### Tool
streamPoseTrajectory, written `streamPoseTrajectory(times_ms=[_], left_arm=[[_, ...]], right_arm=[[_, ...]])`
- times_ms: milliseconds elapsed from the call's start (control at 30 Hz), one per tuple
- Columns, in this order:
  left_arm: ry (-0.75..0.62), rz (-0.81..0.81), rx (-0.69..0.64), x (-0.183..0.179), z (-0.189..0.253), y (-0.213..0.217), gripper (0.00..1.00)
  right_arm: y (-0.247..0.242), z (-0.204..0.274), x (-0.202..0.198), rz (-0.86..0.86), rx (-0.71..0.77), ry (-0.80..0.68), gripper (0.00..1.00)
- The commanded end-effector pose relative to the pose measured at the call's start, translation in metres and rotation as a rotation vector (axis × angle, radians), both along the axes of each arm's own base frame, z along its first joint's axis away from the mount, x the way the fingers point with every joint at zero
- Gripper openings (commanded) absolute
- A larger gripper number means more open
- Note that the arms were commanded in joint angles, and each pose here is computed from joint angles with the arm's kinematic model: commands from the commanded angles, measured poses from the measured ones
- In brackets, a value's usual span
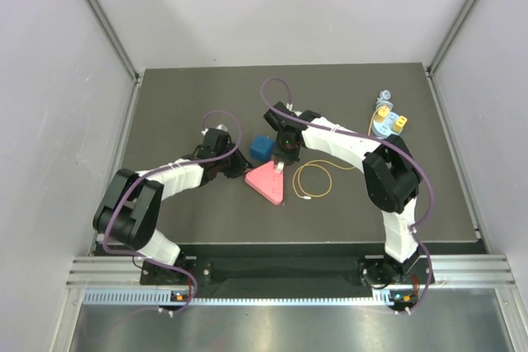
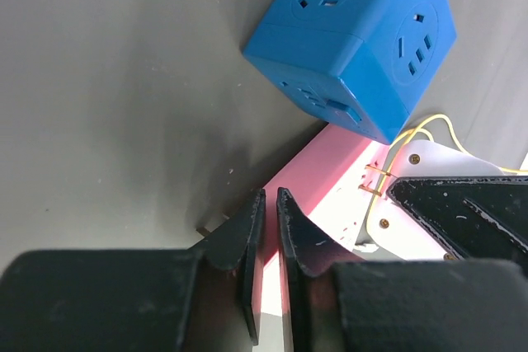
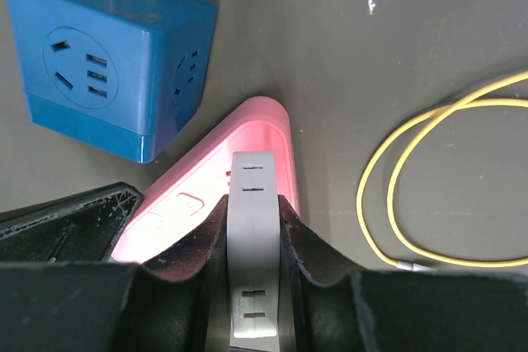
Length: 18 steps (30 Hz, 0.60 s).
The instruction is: Insert the plug
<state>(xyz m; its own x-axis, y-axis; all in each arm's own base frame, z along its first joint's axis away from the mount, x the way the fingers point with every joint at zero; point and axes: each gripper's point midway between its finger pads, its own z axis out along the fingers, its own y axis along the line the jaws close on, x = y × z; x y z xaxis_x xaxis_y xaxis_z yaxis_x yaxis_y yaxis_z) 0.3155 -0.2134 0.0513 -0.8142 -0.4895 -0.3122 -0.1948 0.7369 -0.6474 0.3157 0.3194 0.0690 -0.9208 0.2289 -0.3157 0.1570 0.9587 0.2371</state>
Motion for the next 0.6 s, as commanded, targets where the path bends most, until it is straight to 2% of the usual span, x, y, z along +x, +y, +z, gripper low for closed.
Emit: streamPoseTrajectory(times_ms=[0, 567], left_arm=[[0.027, -0.043, -0.010, -0.012, -0.008, -0.009, 0.15], [0.042, -0.057, -0.009, -0.013, -0.015, -0.014, 0.10]], right_arm=[[0.020, 0.013, 0.003, 0.000, 0.094, -0.041, 0.00], [0.034, 0.019, 0.005, -0.001, 0.170, -0.057, 0.00]])
